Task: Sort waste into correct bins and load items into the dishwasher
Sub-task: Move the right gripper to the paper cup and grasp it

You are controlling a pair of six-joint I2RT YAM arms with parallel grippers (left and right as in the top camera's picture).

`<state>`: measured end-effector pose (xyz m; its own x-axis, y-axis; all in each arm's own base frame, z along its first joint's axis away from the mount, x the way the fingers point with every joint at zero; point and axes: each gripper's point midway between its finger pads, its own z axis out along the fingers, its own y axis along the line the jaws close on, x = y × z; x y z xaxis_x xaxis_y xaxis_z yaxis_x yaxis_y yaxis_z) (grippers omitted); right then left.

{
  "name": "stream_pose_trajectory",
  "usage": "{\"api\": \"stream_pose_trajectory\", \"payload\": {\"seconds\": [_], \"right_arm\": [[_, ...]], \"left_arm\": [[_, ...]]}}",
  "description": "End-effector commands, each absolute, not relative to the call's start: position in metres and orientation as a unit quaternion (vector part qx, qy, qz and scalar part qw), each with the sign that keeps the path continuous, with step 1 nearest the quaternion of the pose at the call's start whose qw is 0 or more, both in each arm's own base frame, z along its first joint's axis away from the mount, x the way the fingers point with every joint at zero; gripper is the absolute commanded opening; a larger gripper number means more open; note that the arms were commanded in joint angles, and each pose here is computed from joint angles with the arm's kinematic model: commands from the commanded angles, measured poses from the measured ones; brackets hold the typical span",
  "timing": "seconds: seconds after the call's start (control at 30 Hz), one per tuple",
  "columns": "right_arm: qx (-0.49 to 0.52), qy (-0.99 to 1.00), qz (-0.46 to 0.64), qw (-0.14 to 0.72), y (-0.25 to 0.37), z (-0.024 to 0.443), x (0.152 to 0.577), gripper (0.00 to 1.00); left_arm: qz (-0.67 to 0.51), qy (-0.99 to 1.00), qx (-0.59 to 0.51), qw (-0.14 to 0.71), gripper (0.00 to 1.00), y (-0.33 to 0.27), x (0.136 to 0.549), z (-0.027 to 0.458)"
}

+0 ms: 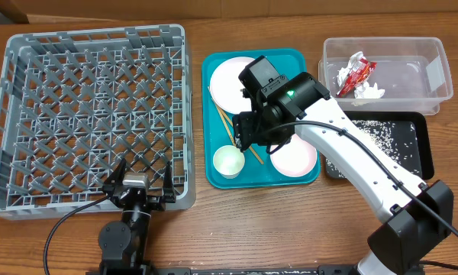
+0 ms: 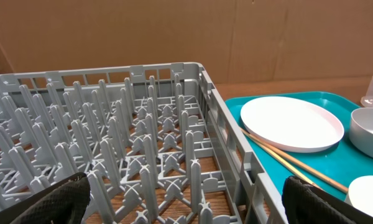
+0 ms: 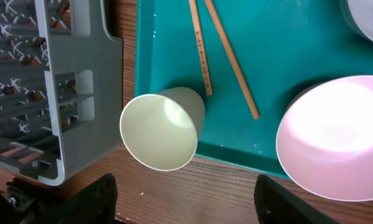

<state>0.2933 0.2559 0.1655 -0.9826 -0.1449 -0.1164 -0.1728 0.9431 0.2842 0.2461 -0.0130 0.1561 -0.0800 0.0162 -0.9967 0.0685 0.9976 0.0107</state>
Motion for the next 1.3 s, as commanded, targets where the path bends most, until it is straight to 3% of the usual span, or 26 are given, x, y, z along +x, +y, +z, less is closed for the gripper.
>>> {"api": "stream_pose_trajectory", "payload": {"seconds": [0.0, 0.33, 0.77, 1.27], "right_arm": [[-0.077, 0.984, 0.151, 0.052, 0.255, 0.17, 0.292, 0.72], [-0.051, 0.986, 0.152, 0.047, 0.255, 0.166, 0.292, 0.72], [-0.043, 0.985, 0.168, 0.02, 0.269, 0.125, 0.277, 0.67], [-0.04, 0.988, 0.149, 0.021, 0.267, 0.083, 0.27, 0.44]], "left_arm": [[-0.014, 0.735, 0.03, 0.677, 1.0, -0.011, 0.246, 0.155], [-0.014, 0.735, 0.03, 0.677, 1.0, -0.012, 0.246, 0.155], [-0.003, 0.736, 0.02, 0.677, 1.0, -0.006, 0.246, 0.154], [-0.003, 0.736, 0.019, 0.677, 1.0, -0.006, 0.246, 0.154]]}}
